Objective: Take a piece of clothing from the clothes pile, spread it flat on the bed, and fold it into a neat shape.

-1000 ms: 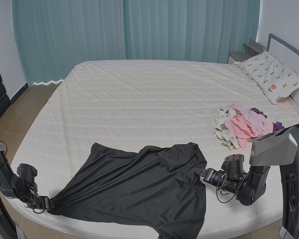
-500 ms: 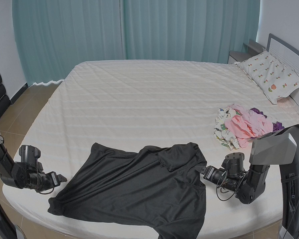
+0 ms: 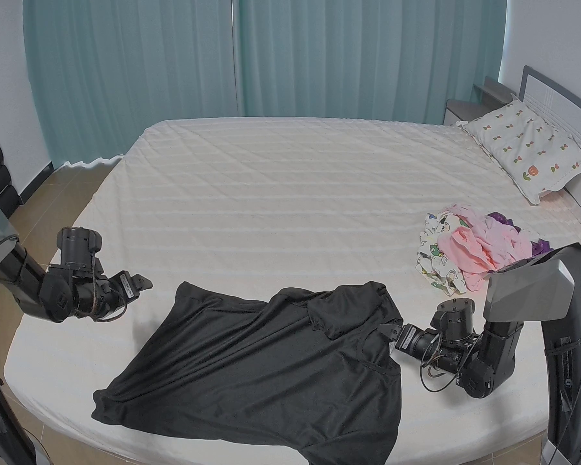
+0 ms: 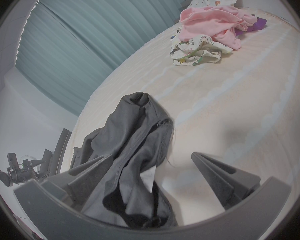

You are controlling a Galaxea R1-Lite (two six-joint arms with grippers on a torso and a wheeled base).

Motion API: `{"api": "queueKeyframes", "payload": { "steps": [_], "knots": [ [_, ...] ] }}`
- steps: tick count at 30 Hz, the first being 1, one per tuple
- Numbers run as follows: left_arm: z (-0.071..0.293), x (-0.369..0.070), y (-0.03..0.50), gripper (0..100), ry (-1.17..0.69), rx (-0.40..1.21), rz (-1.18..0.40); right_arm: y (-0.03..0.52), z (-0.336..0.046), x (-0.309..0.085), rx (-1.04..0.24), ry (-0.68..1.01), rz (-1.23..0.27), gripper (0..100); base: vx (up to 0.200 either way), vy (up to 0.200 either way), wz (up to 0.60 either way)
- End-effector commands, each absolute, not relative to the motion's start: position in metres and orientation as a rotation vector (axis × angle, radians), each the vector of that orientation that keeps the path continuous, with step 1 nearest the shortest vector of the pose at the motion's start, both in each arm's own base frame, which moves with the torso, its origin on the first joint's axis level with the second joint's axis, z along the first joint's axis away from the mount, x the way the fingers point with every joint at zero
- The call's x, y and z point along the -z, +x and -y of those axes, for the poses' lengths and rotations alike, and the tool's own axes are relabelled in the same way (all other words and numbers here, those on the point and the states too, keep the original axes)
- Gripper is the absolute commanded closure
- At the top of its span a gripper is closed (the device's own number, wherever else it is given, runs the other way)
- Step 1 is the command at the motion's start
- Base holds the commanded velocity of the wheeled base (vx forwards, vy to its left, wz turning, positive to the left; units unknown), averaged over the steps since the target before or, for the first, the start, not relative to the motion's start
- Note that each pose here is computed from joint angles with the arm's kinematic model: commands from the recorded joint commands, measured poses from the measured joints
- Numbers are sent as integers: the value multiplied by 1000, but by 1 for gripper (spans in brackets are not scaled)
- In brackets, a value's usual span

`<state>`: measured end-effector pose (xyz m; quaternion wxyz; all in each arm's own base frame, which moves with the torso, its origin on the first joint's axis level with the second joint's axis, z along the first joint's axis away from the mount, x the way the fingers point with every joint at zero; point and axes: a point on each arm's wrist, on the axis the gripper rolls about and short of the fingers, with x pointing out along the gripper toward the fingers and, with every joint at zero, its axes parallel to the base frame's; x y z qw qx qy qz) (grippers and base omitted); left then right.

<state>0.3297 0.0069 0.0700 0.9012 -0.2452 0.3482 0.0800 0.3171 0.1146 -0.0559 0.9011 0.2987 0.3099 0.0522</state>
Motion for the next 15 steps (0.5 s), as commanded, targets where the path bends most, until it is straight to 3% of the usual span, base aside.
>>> {"api": "queueKeyframes", "payload": {
  "steps": [1,15],
  "knots": [
    [12,-62,357,0,-508,-132,-770,316,-113,57,-102,621,-648,0,0,0,0],
    [64,24,425,0,-481,-157,-845,312,-112,59,-96,621,-659,0,0,0,0]
  ]
}}
